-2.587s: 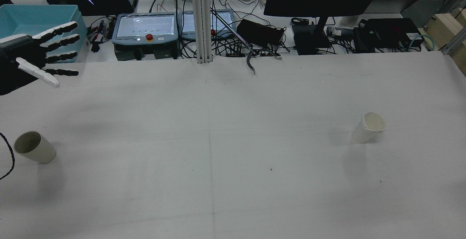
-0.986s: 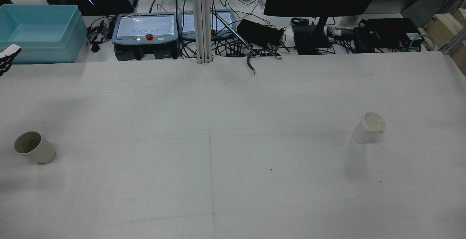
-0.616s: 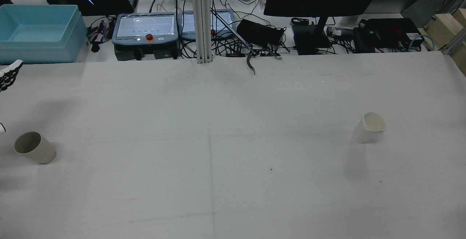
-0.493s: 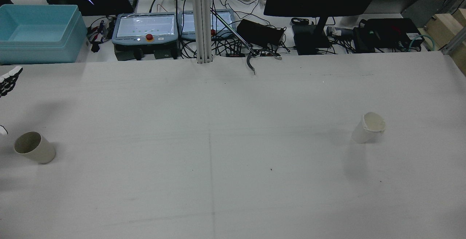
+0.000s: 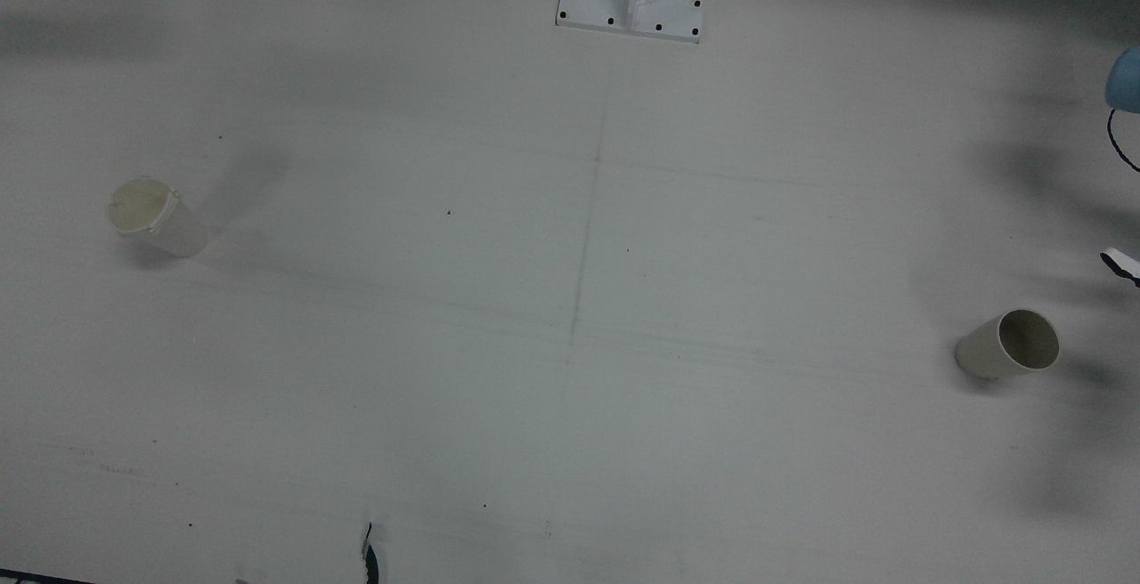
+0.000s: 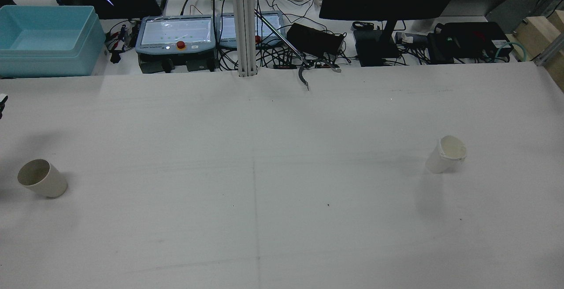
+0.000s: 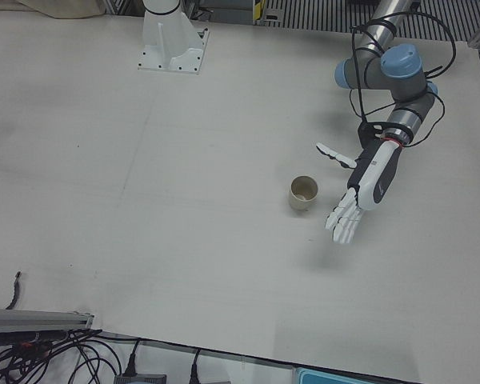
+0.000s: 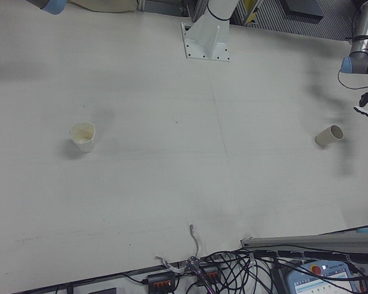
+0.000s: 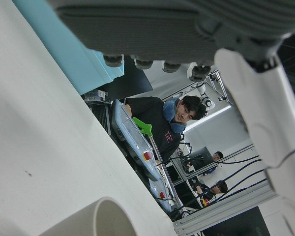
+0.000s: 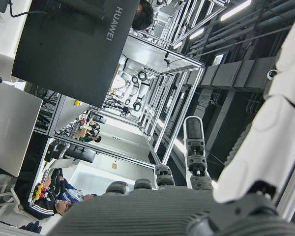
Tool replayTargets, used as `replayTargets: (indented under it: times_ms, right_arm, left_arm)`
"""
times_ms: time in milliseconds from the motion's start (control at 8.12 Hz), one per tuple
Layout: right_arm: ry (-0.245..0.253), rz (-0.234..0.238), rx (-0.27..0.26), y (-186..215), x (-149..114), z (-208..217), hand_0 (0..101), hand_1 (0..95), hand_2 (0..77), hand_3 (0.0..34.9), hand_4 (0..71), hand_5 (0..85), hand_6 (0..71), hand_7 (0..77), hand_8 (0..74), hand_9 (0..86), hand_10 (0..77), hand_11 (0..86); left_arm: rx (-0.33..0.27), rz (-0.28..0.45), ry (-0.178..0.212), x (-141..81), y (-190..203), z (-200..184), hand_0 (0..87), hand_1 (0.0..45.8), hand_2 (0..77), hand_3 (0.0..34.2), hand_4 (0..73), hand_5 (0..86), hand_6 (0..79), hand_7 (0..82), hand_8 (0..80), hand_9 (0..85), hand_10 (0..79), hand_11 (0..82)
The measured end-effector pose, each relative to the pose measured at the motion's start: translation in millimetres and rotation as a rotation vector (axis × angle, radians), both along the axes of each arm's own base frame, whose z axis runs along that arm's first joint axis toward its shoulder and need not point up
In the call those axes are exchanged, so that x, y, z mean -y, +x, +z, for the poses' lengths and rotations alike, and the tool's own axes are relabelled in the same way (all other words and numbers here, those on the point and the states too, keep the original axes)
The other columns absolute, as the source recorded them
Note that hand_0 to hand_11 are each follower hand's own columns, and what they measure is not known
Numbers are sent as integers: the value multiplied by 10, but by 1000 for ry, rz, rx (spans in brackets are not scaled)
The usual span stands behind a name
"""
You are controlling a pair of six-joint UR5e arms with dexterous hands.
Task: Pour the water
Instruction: 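Move the open left hand around the side of the beige cup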
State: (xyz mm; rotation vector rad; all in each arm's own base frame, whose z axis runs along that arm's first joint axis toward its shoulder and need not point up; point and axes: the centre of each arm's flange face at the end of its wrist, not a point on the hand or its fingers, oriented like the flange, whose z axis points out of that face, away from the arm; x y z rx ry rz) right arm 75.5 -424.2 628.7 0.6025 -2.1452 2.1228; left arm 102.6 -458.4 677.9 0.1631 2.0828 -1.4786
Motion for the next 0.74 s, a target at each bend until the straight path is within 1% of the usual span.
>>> replayTargets:
  times_ms: [123,246,370,493,616,739]
  right_arm:
    - [-1,7,0,30,-7,-4,452,98,109,9,125,289,33,104,5,5,5,16]
    - [-3,9,-2,41,-12,1,452,98,109,9,125,289,33,104,5,5,5,16]
    - [-3,9,-2,41,-12,-1,447,82,114,9,136,300,33,109,5,5,5,16]
    - [-2,12,-1,51,-11,-9,445,82,114,9,136,300,33,109,5,5,5,16]
    - [1,16,0,68,-12,-22,445,82,114,9,136,300,27,109,5,5,5,16]
    - [4,20,0,86,-14,-35,447,82,114,10,136,311,33,109,5,5,5,16]
  left_arm:
    - [-1,1,1,-95,-50,81,486,49,5,81,98,5,5,5,5,11,5,16]
    - [5,1,3,-140,-59,119,486,49,5,83,98,5,5,5,5,11,5,16]
    - [22,-8,14,-155,-53,137,501,65,5,73,104,11,5,5,0,11,5,22]
    - [36,-12,19,-174,-54,216,512,76,5,78,104,11,5,5,0,11,5,22]
    - [48,6,19,-218,27,313,504,49,5,74,104,5,5,5,5,11,5,27]
    - [58,39,20,-277,175,434,486,49,5,76,104,5,5,5,5,11,5,27]
